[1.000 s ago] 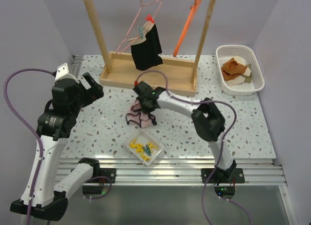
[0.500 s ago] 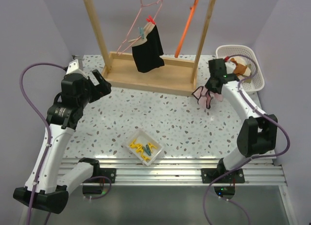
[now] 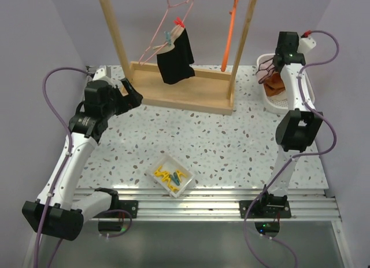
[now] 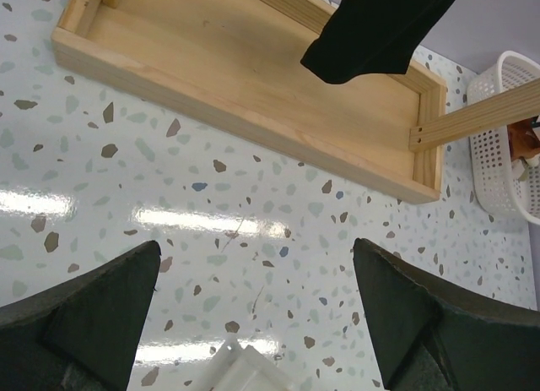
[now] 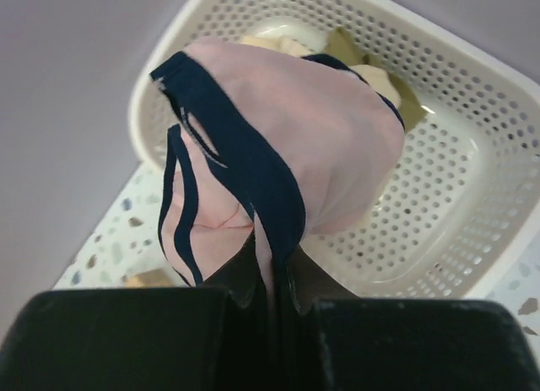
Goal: Remove the underwear clipped to the hanger
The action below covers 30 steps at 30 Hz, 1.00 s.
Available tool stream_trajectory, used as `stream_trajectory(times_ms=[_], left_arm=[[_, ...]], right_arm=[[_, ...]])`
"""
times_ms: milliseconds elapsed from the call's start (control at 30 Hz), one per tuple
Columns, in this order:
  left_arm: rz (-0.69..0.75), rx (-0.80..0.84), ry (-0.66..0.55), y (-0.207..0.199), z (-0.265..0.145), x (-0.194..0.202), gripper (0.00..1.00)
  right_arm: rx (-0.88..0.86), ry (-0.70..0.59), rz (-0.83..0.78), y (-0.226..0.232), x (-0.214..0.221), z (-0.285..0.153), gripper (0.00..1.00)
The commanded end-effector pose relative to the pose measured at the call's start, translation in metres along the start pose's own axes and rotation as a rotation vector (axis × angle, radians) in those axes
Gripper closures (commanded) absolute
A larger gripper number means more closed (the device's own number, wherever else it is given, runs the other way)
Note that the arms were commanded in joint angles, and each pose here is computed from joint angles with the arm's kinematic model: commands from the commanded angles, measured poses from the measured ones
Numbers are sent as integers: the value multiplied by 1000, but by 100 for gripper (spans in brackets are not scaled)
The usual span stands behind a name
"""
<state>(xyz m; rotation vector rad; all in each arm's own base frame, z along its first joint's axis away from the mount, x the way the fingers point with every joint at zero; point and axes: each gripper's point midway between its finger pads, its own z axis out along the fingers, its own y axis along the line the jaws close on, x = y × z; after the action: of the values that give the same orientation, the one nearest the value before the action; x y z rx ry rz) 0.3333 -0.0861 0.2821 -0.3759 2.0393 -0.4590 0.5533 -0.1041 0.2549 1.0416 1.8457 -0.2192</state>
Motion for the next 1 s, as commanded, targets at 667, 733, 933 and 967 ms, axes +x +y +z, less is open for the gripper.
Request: stream_trajectory(times_ms=[667, 733, 933, 967], left_arm=[[18, 63, -39, -9, 6, -8, 0], [18, 42, -9, -4, 4, -1, 0], [14, 44, 40, 2, -4, 19, 0], [14, 56, 42, 1, -6, 20, 0]], right_arm=[[85, 64, -94, -87, 37, -28, 2], [2, 158, -108, -88, 52, -56, 2], [-485, 576, -297, -72, 152, -160, 9], [-553, 609, -369, -71, 166, -176, 10]])
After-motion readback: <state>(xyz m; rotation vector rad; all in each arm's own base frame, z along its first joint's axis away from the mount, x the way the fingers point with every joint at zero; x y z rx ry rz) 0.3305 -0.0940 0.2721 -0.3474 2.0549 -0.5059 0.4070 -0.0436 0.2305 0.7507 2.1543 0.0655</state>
